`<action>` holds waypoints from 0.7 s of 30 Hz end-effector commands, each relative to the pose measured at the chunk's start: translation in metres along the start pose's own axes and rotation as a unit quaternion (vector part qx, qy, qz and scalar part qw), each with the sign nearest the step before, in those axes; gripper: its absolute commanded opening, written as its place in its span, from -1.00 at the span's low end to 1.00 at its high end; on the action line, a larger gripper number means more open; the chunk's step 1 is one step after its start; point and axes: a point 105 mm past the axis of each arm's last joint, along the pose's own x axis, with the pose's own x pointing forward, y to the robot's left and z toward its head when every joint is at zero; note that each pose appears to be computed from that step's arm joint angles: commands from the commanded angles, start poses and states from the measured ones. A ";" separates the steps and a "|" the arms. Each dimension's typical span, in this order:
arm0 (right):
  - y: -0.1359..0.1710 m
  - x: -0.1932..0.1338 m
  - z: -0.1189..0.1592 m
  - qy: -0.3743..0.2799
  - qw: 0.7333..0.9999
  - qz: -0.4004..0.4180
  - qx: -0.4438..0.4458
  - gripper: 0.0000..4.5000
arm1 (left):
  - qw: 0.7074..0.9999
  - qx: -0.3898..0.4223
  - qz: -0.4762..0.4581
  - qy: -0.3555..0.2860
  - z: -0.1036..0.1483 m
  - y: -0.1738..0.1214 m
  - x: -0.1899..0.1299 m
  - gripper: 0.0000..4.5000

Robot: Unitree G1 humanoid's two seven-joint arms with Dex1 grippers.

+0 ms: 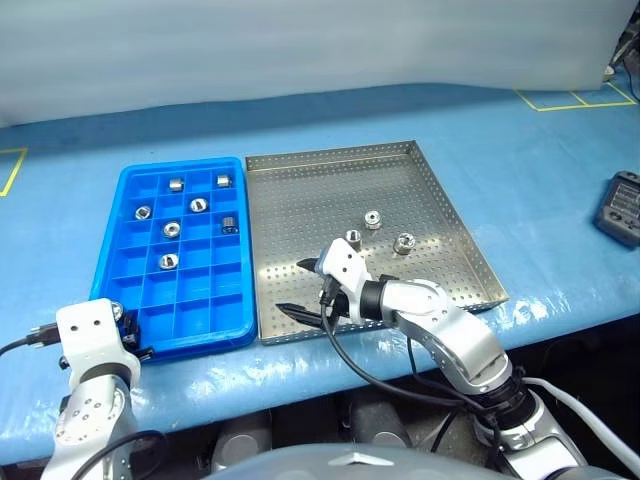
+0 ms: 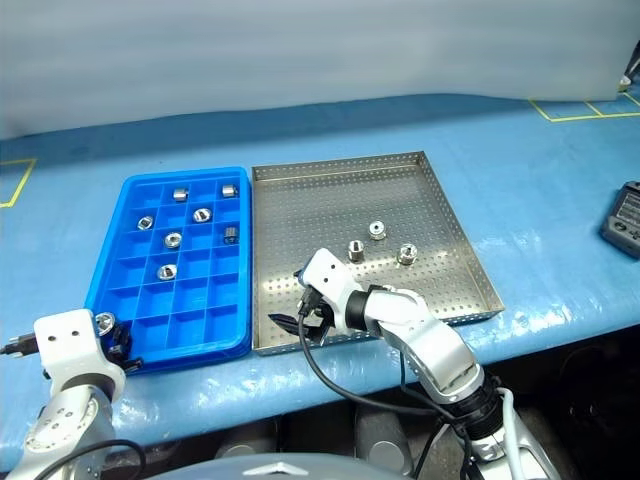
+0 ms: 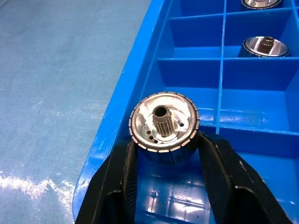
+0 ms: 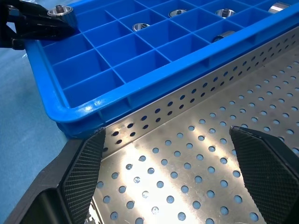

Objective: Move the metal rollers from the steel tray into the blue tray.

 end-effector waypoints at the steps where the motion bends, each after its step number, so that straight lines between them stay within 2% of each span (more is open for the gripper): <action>1: 0.001 -0.002 0.013 -0.024 1.000 -0.002 -0.017 1.00 | 0.999 -0.007 -0.028 -0.043 0.021 -0.010 -0.004 0.46; 4: 0.000 -0.002 0.013 -0.026 0.999 -0.006 -0.018 1.00 | 0.994 -0.012 -0.059 -0.088 0.040 -0.019 -0.004 0.91; 5: -0.001 -0.003 0.013 -0.026 0.999 -0.009 -0.018 1.00 | 0.992 -0.012 -0.073 -0.101 0.045 -0.022 -0.004 0.99; 8: -0.011 -0.012 0.013 -0.029 0.999 -0.041 -0.010 1.00 | 0.976 -0.014 -0.154 -0.151 0.067 -0.045 -0.008 0.99; 11: -0.024 -0.028 0.006 -0.017 0.996 -0.085 -0.006 1.00 | 0.951 0.022 -0.250 -0.180 0.082 -0.073 -0.009 0.99; 15: -0.035 -0.048 -0.002 -0.003 0.990 -0.138 -0.001 1.00 | 0.913 0.070 -0.357 -0.183 0.088 -0.106 -0.004 0.99; 21: -0.042 -0.069 -0.008 0.004 0.980 -0.197 0.009 1.00 | 0.844 0.101 -0.497 -0.175 0.097 -0.163 0.000 0.99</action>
